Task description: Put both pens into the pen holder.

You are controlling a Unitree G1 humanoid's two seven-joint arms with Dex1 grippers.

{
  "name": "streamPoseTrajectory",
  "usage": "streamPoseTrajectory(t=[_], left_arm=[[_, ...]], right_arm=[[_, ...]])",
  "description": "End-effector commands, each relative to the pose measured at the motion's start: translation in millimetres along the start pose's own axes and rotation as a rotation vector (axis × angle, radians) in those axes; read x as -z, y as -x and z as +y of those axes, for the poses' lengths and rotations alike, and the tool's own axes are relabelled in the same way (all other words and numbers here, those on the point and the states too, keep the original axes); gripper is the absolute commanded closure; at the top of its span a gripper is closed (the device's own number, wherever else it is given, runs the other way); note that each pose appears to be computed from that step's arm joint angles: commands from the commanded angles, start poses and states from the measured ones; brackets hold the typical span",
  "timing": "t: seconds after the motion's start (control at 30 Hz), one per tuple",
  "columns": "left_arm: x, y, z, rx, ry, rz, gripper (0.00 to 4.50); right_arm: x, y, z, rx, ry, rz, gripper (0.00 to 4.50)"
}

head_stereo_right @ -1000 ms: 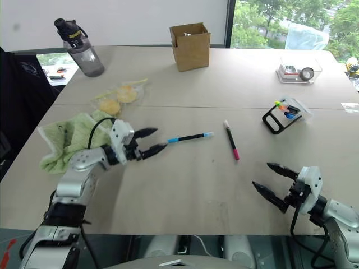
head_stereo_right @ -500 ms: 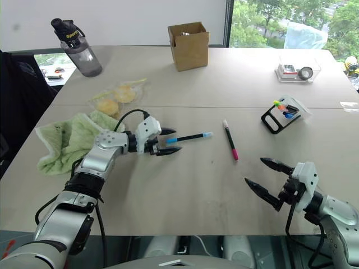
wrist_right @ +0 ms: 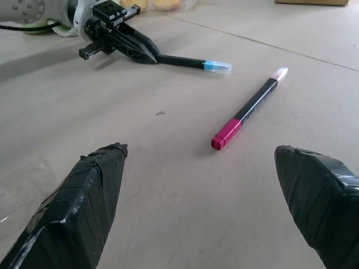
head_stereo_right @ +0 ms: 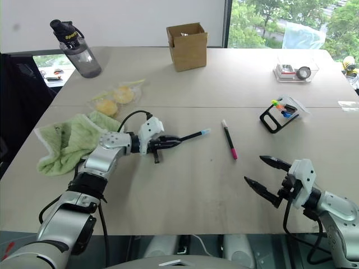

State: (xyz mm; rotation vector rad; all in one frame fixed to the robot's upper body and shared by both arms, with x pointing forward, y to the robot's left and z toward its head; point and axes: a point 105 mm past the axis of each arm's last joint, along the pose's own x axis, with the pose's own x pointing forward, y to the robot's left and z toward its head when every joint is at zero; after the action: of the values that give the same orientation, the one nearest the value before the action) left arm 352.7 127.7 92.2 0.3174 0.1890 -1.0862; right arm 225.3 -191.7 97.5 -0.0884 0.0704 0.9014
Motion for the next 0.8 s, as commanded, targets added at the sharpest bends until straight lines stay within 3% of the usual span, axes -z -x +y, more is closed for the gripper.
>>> streamPoseTrajectory(t=[0.03, 0.27, 0.43, 0.57, 0.77, 0.8], left_arm=[[-44, 13, -2, -0.006, 0.116, -0.246, 4.44], [-77, 30, -35, 0.180, 0.402, -0.428, 4.44], [-98, 40, -52, 0.325, 0.522, -0.511, 4.44], [-101, 40, -60, 0.397, 0.599, -0.504, 4.44], [-98, 36, -68, 0.429, 0.620, -0.457, 4.44], [-98, 36, -68, 0.429, 0.628, -0.454, 4.48]], right_arm=[[-11, -17, 8, -0.047, -0.036, -0.053, 0.00], [-50, -67, 12, -0.014, -0.246, -0.219, 0.00], [-96, -89, 22, -0.185, -0.469, -0.332, 0.00], [-110, -106, 35, -0.330, -0.564, -0.259, 0.00], [-135, -126, 37, -0.368, -0.544, -0.328, 0.00], [-136, -127, 35, -0.356, -0.537, -0.334, 0.25]])
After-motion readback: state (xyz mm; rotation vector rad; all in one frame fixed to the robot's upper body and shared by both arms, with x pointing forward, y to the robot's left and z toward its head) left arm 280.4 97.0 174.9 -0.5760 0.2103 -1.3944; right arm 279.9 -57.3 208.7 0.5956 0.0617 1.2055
